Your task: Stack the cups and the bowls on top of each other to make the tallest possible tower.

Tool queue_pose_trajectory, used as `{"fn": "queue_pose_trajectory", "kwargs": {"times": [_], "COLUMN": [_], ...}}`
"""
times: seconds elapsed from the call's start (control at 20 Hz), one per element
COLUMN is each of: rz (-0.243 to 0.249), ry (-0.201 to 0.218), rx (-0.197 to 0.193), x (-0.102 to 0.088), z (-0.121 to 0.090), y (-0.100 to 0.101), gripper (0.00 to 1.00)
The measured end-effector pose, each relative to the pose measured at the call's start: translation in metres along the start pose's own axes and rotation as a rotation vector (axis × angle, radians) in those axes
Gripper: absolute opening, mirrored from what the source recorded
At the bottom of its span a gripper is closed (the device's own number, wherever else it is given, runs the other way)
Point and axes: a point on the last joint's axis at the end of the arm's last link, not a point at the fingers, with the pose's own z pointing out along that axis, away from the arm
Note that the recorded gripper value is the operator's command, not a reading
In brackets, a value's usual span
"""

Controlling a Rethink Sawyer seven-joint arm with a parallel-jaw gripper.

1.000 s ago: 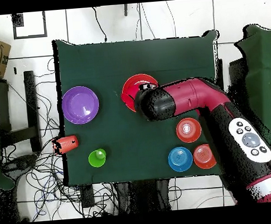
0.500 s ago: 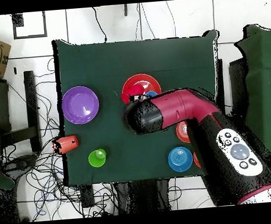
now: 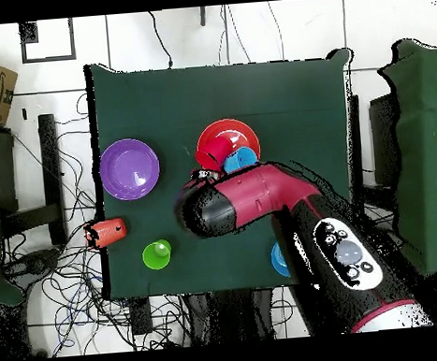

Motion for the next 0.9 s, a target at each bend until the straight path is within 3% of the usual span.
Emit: {"fn": "queue_pose_trajectory", "kwargs": {"times": [0.45, 0.9], "rz": [0.127, 0.196], "ry": [-0.001, -0.012], "rx": [-0.008, 0.011], "x": [-0.018, -0.026], "z": [0.014, 0.021], "y": [0.039, 0.059], "gripper": [1.0, 1.0]}}
